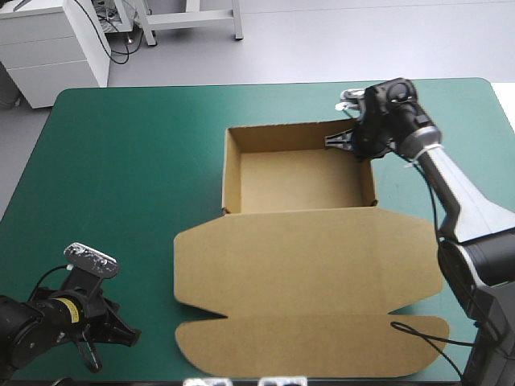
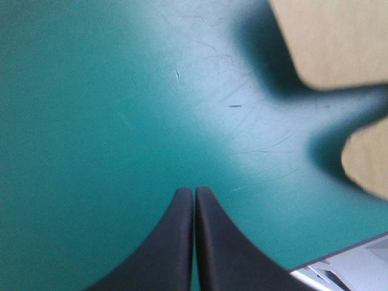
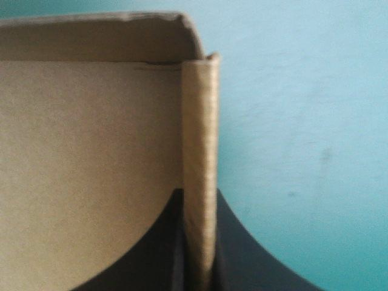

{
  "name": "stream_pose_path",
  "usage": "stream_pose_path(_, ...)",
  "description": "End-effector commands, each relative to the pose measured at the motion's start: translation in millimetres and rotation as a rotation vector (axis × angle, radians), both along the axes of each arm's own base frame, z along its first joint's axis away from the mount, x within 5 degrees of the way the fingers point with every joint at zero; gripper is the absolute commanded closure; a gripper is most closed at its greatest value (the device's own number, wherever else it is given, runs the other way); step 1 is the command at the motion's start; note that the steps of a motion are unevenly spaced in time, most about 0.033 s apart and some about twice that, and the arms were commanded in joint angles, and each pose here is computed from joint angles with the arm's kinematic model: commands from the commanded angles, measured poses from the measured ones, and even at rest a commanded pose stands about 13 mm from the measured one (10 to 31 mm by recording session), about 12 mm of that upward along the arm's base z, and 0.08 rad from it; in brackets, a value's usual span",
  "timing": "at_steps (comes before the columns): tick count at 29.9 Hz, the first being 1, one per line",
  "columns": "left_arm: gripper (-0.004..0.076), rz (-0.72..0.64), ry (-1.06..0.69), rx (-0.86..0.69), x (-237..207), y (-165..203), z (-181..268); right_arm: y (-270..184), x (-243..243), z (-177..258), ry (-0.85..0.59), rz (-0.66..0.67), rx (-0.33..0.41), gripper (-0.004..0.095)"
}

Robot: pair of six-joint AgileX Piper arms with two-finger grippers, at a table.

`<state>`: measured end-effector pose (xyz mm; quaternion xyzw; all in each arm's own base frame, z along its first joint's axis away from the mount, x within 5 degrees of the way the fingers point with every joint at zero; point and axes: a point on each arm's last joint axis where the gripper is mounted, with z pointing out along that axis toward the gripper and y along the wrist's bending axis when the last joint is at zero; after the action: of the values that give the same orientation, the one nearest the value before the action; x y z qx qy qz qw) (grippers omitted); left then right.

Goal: Fold the box

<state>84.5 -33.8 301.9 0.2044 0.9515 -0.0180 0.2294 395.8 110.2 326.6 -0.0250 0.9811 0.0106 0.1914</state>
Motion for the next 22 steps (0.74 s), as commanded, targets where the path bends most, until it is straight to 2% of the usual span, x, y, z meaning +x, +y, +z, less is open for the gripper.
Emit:
stream_pose_path(1, 0.0731, 0.025, -0.039, -0.035, 2.4, -1.5, 8.0, -49.7, -21.7, 60.9, -0.158, -0.071, -0.03, 0.0927)
stream_pose_path(7, 0.0731, 0.038, -0.037, -0.042, 2.4, -1.5, 8.0, -126.3, -39.8, 78.3, -0.194, -0.215, -0.148, 0.0927)
stream_pose_path(15, 0.0731, 0.039, -0.049, -0.049, 3.3, -1.9, 8.6, -232.7, -68.4, 50.3, -0.06, -0.475, -0.191, 0.0927)
stream_pose_path(18, 0.0731, 0.04, -0.063, -0.058, 4.5, -2.6, 9.3, -259.4, -75.8, 49.5, -0.07, -0.546, -0.21, 0.0927)
stream_pose_path(22, 0.0731, 0.039, -0.068, -0.06, 4.8, -2.7, 9.6, -278.9, -80.8, 45.1, -0.049, -0.55, -0.237, 0.0888)
